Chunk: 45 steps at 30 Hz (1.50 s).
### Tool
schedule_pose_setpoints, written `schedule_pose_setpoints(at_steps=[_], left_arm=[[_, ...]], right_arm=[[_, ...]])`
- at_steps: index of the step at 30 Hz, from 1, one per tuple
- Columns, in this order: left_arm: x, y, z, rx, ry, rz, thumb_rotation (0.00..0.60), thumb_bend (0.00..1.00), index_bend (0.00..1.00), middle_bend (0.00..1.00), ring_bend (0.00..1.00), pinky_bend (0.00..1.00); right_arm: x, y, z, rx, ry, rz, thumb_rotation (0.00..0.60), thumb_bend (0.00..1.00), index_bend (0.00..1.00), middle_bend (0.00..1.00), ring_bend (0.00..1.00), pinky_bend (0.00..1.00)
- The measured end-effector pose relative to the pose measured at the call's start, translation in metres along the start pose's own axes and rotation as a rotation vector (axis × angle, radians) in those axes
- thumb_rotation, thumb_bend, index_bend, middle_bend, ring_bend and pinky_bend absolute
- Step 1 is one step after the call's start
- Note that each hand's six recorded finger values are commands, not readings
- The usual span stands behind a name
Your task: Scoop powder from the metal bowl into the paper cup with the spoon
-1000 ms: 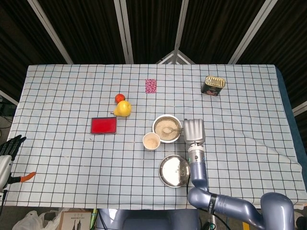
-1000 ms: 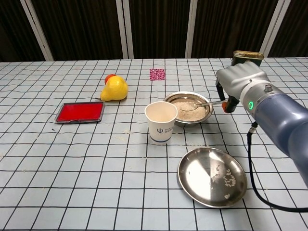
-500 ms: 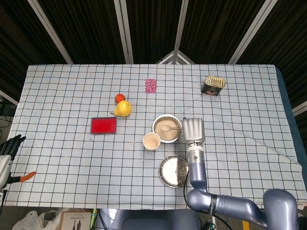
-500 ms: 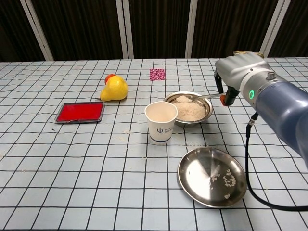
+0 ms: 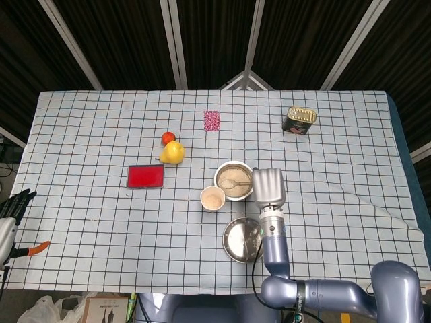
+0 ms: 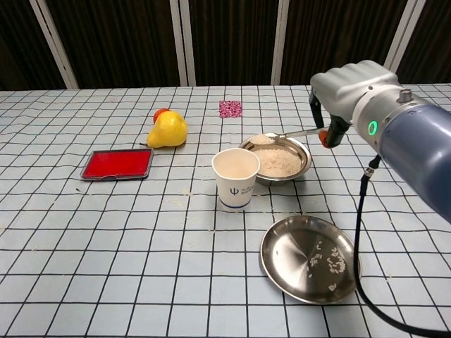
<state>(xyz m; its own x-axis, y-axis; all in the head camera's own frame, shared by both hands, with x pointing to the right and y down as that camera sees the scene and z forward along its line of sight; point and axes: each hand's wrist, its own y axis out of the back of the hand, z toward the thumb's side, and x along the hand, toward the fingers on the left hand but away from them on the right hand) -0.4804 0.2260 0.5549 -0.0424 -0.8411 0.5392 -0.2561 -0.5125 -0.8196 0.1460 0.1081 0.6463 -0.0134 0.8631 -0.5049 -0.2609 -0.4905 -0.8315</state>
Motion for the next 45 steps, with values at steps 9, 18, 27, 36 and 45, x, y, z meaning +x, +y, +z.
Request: schedule_pose_setpoints(at_steps=[9, 18, 27, 36, 45], left_arm=[[-0.001, 0.001, 0.001, -0.006, -0.009, 0.0, 0.6, 0.0, 0.0, 0.0, 0.0, 0.0], [-0.002, 0.0, 0.001, -0.007, -0.01, 0.001, 0.6, 0.0, 0.0, 0.0, 0.0, 0.0], [-0.001, 0.0, 0.002, -0.009, -0.007, -0.003, 0.6, 0.0, 0.0, 0.0, 0.0, 0.0], [-0.001, 0.0, 0.001, -0.016, -0.007, -0.002, 0.6, 0.0, 0.0, 0.0, 0.0, 0.0], [-0.001, 0.001, 0.002, -0.023, -0.007, 0.0, 0.6, 0.0, 0.0, 0.0, 0.0, 0.0]], right_arm=[[0.019, 0.0, 0.004, 0.027, 0.011, -0.001, 0.6, 0.7, 0.62, 0.93, 1.0, 0.97], [0.031, -0.013, 0.013, 0.052, 0.037, 0.001, 0.6, 0.7, 0.62, 0.93, 1.0, 0.97], [0.033, -0.021, 0.019, 0.067, 0.059, -0.031, 0.6, 0.7, 0.62, 0.93, 1.0, 0.97], [0.031, -0.015, 0.027, 0.067, 0.065, -0.072, 0.6, 0.7, 0.62, 0.93, 1.0, 0.97], [0.029, -0.012, 0.033, 0.137, 0.088, -0.16, 0.6, 0.7, 0.62, 0.93, 1.0, 0.97]])
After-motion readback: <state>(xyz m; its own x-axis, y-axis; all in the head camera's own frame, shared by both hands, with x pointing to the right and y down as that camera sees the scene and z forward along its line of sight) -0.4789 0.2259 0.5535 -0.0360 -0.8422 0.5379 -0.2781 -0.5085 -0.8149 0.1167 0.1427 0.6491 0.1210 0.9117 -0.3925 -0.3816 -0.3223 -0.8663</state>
